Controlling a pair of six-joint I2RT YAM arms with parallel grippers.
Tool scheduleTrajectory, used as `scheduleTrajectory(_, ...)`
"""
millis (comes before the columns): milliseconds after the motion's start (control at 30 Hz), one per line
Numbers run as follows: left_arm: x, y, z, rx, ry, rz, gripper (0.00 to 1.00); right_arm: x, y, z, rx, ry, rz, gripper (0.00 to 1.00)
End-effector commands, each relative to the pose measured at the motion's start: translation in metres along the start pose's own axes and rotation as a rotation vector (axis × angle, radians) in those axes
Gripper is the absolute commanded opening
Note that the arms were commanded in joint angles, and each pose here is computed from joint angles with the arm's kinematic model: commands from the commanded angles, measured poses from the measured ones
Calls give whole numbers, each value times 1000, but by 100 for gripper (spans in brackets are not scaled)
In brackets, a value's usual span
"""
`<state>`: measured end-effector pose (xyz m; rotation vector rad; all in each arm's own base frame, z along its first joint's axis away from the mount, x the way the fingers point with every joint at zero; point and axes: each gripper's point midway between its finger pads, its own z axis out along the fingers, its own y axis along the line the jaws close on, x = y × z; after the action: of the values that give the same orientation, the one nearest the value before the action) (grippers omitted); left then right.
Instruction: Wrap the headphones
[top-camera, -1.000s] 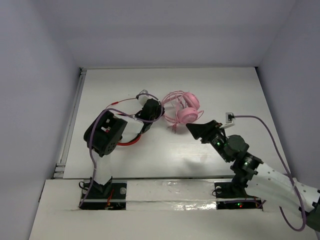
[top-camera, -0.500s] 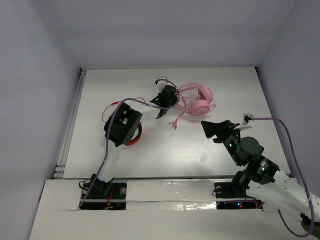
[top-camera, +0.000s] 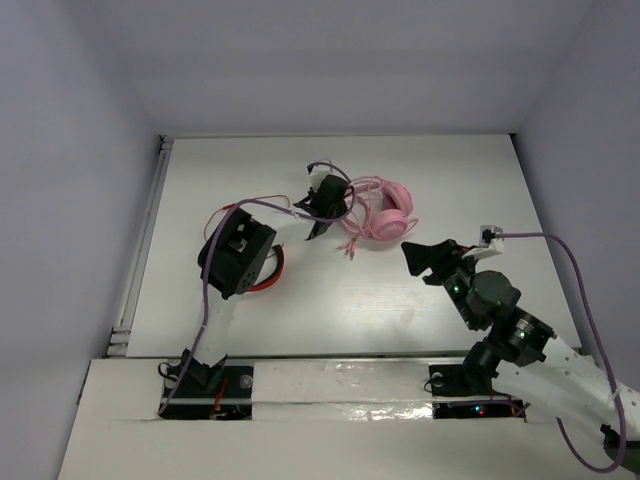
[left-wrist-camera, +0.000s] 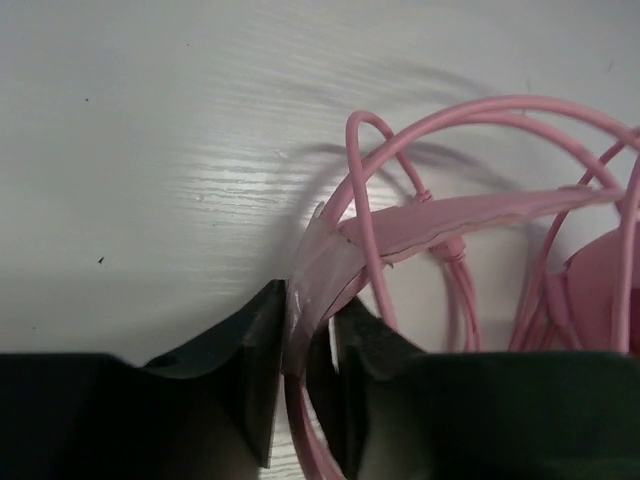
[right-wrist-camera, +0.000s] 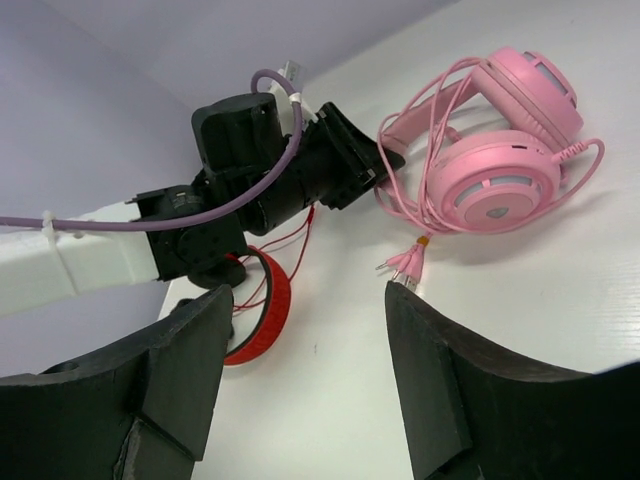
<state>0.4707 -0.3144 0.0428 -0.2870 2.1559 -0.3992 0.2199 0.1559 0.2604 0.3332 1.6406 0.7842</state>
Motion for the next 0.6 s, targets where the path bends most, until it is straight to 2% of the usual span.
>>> scheduleTrajectory(0, -22, -16, -12, 38, -4, 61, 28, -19, 18, -2, -43, -40, 25, 67)
scheduleTrajectory(33, -21, -16, -13, 60, 21, 66, 35, -19, 18, -2, -45, -40, 23, 65)
scheduleTrajectory(67, -21, -19, -18, 72, 41, 87, 46, -20, 21, -2, -53, -39, 24, 57)
scheduleTrajectory(100, -17, -14, -19, 59, 58, 102, 47, -20, 22, -1, -58, -38, 26, 50)
scheduleTrajectory(167, -20, -20, -33, 96, 85, 120, 62, -20, 25, 0, -58, -32, 13, 38)
scheduleTrajectory(200, -15, -17, -40, 96, 115, 138, 68, -20, 27, 3, -52, -23, 2, 23)
scheduleTrajectory(233, -19, -15, -51, 95, 120, 150, 75, -21, 28, 4, -47, -19, -5, 17)
scheduleTrajectory(300, -20, -10, -64, 103, 114, 150, 85, -20, 29, 7, -34, -8, -27, 12)
scheduleTrajectory(333, -17, 2, -79, 95, 113, 153, 99, -21, 31, 8, -32, -6, -36, 12)
scheduleTrajectory(467, -19, 27, -114, 69, 86, 157, 99, -28, 35, 8, -31, -16, -53, 12)
scheduleTrajectory(567, -23, 42, -144, 71, 60, 145, 99, -38, 38, 5, -37, -38, -58, 20)
